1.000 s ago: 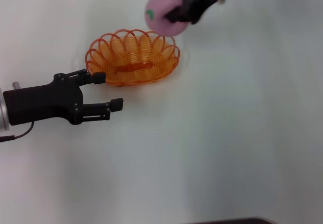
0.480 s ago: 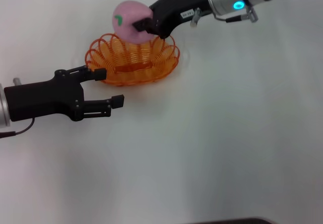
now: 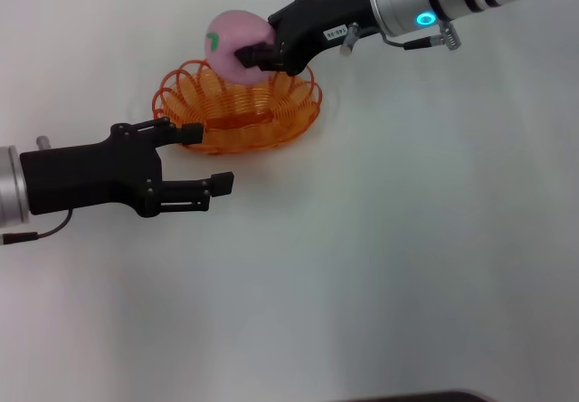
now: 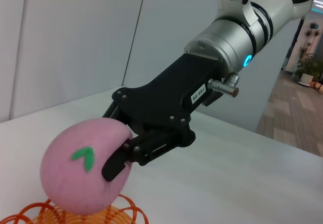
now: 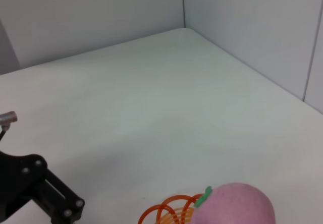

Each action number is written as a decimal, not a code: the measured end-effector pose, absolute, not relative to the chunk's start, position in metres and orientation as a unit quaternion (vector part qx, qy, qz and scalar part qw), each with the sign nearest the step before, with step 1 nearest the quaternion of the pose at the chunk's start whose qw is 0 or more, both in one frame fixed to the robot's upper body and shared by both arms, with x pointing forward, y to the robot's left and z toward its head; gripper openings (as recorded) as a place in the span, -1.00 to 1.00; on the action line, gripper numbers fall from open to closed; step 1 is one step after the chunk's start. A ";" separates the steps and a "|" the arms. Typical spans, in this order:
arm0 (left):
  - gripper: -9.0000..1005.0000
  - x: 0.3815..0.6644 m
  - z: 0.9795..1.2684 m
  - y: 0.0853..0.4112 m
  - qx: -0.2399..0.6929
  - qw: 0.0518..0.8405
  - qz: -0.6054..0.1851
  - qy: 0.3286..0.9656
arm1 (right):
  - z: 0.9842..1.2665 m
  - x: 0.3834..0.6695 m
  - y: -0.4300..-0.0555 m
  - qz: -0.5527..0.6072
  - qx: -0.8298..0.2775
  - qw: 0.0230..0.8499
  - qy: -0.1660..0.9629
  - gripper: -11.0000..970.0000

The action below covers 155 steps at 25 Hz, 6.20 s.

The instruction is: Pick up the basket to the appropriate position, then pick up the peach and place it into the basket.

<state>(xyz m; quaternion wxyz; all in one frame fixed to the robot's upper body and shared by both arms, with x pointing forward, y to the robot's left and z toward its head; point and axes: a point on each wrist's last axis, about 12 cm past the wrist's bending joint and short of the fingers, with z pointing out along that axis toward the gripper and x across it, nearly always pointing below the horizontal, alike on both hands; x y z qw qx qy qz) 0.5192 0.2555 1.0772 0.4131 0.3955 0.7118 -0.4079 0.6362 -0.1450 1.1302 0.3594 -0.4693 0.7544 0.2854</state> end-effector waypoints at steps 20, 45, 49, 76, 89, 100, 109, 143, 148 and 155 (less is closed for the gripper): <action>0.76 0.517 1.076 0.255 0.394 0.410 -0.410 0.713 | 1.130 0.637 -0.145 0.298 -0.453 0.368 0.755 0.55; 0.76 0.519 1.078 0.257 0.392 0.415 -0.407 0.713 | 1.154 0.601 -0.204 0.320 -0.452 0.368 0.747 0.95; 0.76 0.520 1.078 0.257 0.391 0.418 -0.406 0.712 | 1.155 0.581 -0.235 0.312 -0.438 0.362 0.761 0.95; 0.76 0.518 1.076 0.266 0.359 0.433 -0.402 0.723 | 1.104 0.497 -0.330 0.367 -0.353 0.474 0.718 0.95; 0.76 0.516 1.075 0.268 0.351 0.435 -0.404 0.724 | 1.069 0.472 -0.336 0.362 -0.309 0.527 0.704 0.95; 0.76 0.514 1.073 0.268 0.350 0.433 -0.408 0.724 | 1.068 0.471 -0.339 0.356 -0.305 0.527 0.709 0.95; 0.76 0.514 1.074 0.267 0.350 0.433 -0.409 0.723 | 1.069 0.474 -0.338 0.357 -0.307 0.528 0.707 0.95; 0.76 0.514 1.078 0.274 0.350 0.437 -0.402 0.724 | 1.069 0.475 -0.335 0.362 -0.309 0.525 0.706 0.95; 0.76 0.513 1.079 0.282 0.349 0.441 -0.391 0.728 | 1.069 0.474 -0.335 0.362 -0.308 0.525 0.706 0.95; 0.76 0.512 1.080 0.286 0.346 0.445 -0.386 0.730 | 1.069 0.473 -0.335 0.363 -0.309 0.526 0.704 0.95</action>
